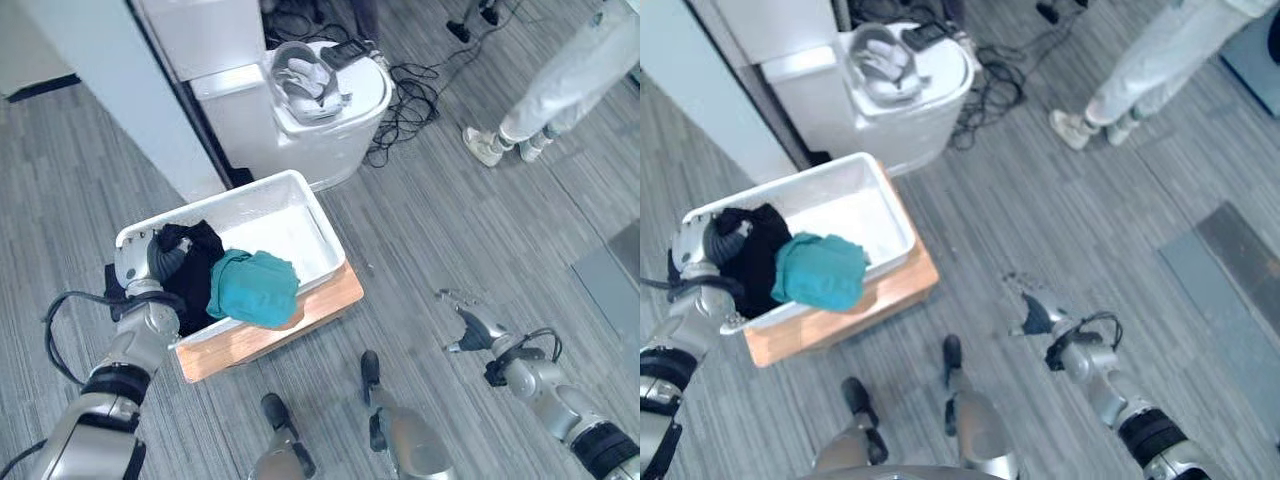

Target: Tidy up the quilt and then pick up the clothes from the bed and put them into the laundry hamper.

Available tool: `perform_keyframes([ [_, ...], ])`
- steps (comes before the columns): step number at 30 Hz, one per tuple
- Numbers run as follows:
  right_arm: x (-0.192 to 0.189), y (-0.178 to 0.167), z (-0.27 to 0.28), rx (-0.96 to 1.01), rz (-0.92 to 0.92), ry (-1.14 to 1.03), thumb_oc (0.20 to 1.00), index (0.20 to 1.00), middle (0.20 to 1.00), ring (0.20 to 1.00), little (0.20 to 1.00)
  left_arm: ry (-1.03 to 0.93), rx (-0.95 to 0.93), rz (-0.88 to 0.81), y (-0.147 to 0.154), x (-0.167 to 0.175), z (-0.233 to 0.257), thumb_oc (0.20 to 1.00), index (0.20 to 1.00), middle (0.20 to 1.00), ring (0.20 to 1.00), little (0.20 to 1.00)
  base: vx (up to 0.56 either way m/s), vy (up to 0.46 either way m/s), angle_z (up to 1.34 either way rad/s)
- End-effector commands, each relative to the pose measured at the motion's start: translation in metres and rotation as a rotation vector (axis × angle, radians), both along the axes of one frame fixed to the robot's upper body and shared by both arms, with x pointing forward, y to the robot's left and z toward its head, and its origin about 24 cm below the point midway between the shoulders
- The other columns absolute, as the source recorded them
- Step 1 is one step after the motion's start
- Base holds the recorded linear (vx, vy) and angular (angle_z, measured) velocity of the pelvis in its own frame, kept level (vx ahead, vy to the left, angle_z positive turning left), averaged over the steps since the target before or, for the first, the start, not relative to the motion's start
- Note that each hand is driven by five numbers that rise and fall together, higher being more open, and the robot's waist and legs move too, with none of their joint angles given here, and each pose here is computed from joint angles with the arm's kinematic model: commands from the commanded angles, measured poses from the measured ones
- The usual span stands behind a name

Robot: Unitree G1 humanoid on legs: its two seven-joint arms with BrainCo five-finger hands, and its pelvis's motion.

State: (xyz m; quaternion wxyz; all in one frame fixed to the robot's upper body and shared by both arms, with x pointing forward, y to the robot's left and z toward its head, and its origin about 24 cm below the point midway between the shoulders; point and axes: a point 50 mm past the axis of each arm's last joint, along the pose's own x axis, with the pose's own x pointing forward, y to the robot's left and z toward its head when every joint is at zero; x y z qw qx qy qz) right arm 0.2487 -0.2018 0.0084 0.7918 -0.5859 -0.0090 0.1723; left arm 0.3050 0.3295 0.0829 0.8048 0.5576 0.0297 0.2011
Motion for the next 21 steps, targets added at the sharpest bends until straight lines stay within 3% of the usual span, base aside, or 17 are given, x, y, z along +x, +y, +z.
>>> perform_keyframes([
  [1, 0.013, 0.002, 0.016, -0.002, 0.013, -0.089, 1.000, 1.000, 1.000, 1.000, 1.000, -0.189, 0.041, -0.072, -0.008, 0.014, 0.048, 1.000, 1.000, 1.000, 1.000, 1.000, 0.05, -0.007, -0.01],
  [4, 0.003, 0.005, -0.006, 0.022, -0.022, -0.009, 1.000, 1.000, 1.000, 1.000, 1.000, -0.209, -0.109, -0.115, -0.022, 0.006, 0.030, 1.000, 1.000, 1.000, 1.000, 1.000, 0.03, -0.017, 0.05],
  [5, -0.002, 0.005, -0.017, 0.062, -0.067, 0.038, 1.000, 1.000, 1.000, 1.000, 1.000, -0.233, -0.235, -0.151, -0.033, -0.004, 0.019, 1.000, 1.000, 1.000, 1.000, 1.000, 0.02, -0.016, 0.24],
  [8, -0.008, 0.005, -0.031, 0.110, -0.135, 0.099, 1.000, 1.000, 1.000, 1.000, 1.000, -0.247, -0.340, -0.160, -0.036, -0.022, 0.006, 1.000, 1.000, 1.000, 1.000, 1.000, 0.04, -0.013, 0.33],
  [13, -0.017, -0.008, -0.059, 0.155, -0.304, 0.206, 1.000, 1.000, 1.000, 1.000, 1.000, -0.197, -0.593, 0.027, -0.024, -0.063, -0.048, 1.000, 1.000, 1.000, 1.000, 1.000, 0.04, 0.009, 0.48],
  [15, -0.021, -0.014, -0.072, 0.182, -0.408, 0.255, 1.000, 1.000, 1.000, 1.000, 1.000, -0.045, -0.729, 0.194, -0.018, -0.100, -0.099, 1.000, 1.000, 1.000, 1.000, 1.000, 0.03, 0.023, 0.56],
  [16, -0.021, -0.014, -0.072, 0.182, -0.408, 0.255, 1.000, 1.000, 1.000, 1.000, 1.000, -0.046, -0.729, 0.194, -0.018, -0.100, -0.099, 1.000, 1.000, 1.000, 1.000, 1.000, 0.03, 0.043, 0.48],
  [18, -0.029, -0.020, -0.091, 0.227, -0.536, 0.344, 1.000, 1.000, 1.000, 1.000, 1.000, 0.309, -0.785, 0.354, -0.028, -0.155, -0.170, 1.000, 1.000, 1.000, 1.000, 1.000, 0.02, 0.081, 0.60],
  [21, -0.034, -0.021, -0.099, 0.253, -0.581, 0.387, 1.000, 1.000, 1.000, 1.000, 1.000, 0.410, -0.793, 0.400, -0.032, -0.171, -0.187, 1.000, 1.000, 1.000, 1.000, 1.000, -0.01, 0.053, 0.25],
])
